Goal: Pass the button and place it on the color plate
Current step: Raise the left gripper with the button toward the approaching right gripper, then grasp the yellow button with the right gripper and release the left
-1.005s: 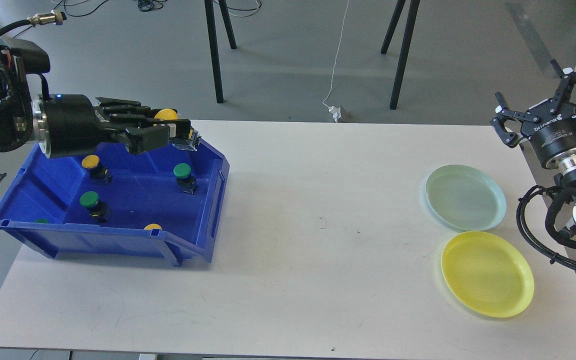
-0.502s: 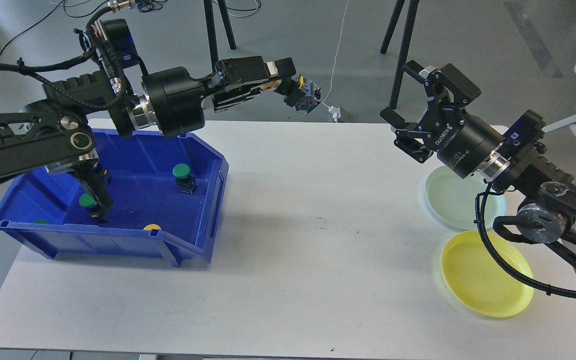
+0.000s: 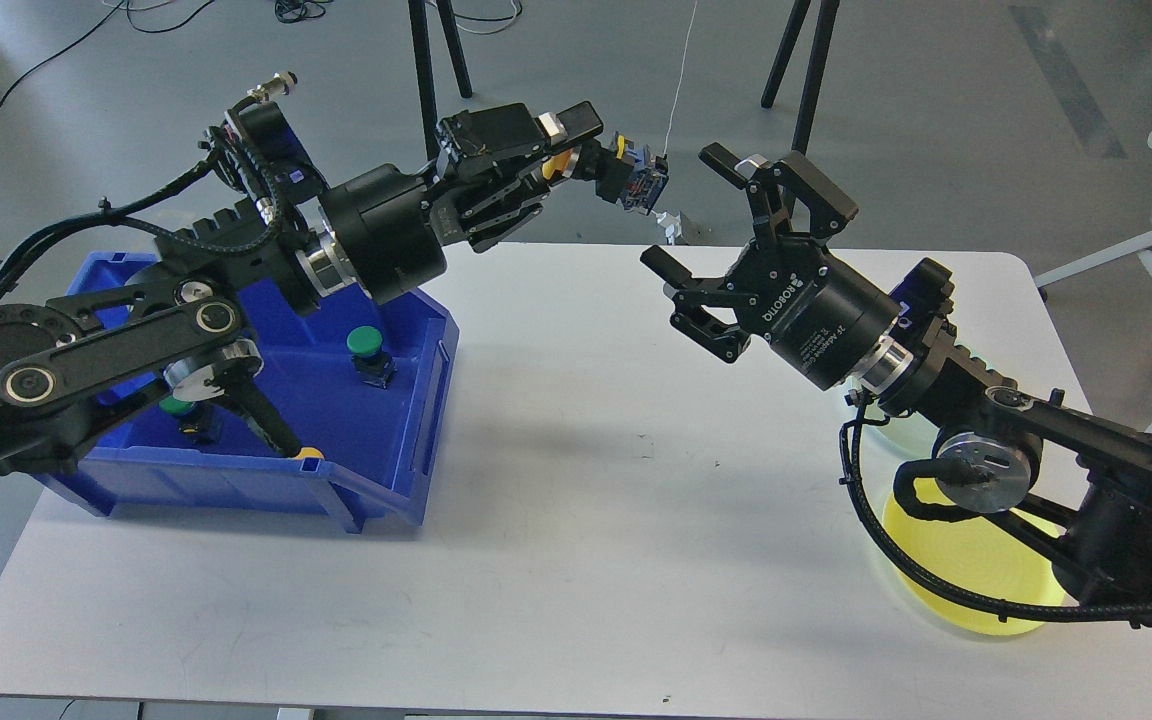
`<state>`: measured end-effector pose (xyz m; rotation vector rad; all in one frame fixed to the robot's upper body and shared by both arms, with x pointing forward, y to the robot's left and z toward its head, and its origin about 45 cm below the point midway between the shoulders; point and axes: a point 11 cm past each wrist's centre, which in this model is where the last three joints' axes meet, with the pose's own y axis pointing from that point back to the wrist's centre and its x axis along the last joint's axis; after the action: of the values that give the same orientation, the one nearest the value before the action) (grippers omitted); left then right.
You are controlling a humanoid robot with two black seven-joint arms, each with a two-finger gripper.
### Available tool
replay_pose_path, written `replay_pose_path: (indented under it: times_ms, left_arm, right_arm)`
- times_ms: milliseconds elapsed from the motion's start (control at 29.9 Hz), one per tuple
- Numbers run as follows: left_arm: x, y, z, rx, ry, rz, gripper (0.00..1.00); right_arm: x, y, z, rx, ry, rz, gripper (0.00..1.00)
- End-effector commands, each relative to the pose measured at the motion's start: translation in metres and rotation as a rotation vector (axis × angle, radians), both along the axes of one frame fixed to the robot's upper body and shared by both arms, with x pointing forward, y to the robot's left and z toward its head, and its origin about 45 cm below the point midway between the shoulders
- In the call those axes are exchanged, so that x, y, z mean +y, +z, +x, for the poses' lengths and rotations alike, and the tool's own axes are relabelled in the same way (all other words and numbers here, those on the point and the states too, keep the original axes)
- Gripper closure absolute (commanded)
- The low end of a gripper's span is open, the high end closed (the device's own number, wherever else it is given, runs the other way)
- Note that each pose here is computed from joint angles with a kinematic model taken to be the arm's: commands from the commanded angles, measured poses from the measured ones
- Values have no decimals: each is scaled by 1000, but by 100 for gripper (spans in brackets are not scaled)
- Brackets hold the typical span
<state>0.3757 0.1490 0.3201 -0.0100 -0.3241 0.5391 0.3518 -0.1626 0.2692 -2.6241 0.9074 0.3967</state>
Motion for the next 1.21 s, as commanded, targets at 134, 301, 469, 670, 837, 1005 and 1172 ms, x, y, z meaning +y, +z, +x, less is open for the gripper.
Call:
replay_pose_path:
  times_ms: [134, 301, 469, 670, 837, 1005, 1172]
  left_arm:
    - [-4, -3, -1, 6, -7, -5, 94]
    - [-12, -6, -4, 15, -21, -16, 94]
    - [-18, -14, -2, 31, -19, -22, 94]
    - [-15, -15, 0, 33, -10, -18, 94]
    - [-12, -15, 2, 32, -2, -13, 94]
    - [-12, -16, 2, 33, -2, -13, 89]
    - [-11, -22, -1, 49, 1, -19, 49]
  right_arm:
    - [6, 4, -3, 19, 13, 42, 2]
    - [15, 6, -4, 20, 24, 58, 3]
    - [22, 6, -5, 30, 30, 77, 6]
    - [25, 6, -7, 30, 34, 83, 65]
    - [22, 8, -5, 23, 10, 74, 96]
    - [21, 6, -3, 31, -33, 63, 99]
    - [21, 7, -6, 31, -31, 66, 99]
